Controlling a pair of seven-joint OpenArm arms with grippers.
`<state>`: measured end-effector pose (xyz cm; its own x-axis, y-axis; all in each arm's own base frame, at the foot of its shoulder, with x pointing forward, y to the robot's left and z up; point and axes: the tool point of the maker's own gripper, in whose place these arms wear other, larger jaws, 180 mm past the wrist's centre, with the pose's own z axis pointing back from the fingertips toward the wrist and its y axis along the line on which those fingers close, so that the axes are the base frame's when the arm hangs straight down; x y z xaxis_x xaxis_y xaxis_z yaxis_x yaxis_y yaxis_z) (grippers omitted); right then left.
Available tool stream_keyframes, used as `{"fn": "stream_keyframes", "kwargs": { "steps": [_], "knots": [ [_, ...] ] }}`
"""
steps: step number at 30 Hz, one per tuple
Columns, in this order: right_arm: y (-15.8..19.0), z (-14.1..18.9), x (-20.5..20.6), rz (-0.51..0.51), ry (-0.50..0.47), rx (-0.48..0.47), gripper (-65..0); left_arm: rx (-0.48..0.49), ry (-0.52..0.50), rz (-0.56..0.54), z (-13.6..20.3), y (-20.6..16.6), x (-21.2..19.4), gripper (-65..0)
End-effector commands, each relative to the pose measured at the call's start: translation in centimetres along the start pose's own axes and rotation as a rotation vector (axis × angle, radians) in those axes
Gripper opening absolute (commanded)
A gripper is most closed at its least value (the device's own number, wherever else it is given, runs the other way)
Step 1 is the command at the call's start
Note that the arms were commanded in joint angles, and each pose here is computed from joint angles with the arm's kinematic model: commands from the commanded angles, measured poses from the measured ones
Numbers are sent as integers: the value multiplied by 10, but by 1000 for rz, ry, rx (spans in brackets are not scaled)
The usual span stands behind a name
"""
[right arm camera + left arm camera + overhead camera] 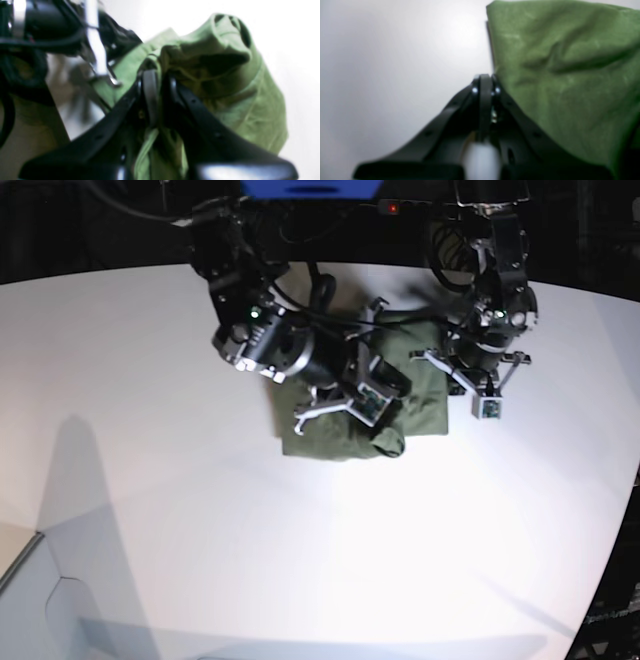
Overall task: Layout the t-shirt on the table in an organized manner, then fold the t-shirt properly
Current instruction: 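Fold the strip end held by the right gripper over toward the left gripper, then press the folded bundle flat with the right gripper while the left gripper lifts away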
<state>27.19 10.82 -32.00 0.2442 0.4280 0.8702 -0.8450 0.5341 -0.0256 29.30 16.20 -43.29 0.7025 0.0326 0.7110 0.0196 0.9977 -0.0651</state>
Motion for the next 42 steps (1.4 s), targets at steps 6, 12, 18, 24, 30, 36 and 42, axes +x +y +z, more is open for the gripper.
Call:
{"fn": "stream_keyframes", "kwargs": {
  "steps": [6, 12, 18, 24, 30, 36, 42],
  "knots": [
    [-11, -28, 21, 5, -35, 38, -650, 3, 36, -5, 1, -1, -7, -649],
    [-11, -40, 8, -21, -12, 65, -650, 2, 39, -4, 0, -1, -8, -649],
    [-10, -44, 8, -14, -4, 74, -616, 2, 28, -4, 0, -1, -3, -649],
    [2, -47, 17, 26, -15, 106, -404, 2, 27, -4, 0, -1, -2, -649],
    [0, -18, 68, 103, -159, 51, -247, 7, 31, -6, 1, 2, -4, -649],
    [-53, 15, 54, 17, -166, -117, -273, 33, 35, 3, 4, 16, -7, -649],
    [-48, 19, 13, -56, -99, -120, -307, 132, -7, 62, 20, 56, 1, -649]
  ]
}}
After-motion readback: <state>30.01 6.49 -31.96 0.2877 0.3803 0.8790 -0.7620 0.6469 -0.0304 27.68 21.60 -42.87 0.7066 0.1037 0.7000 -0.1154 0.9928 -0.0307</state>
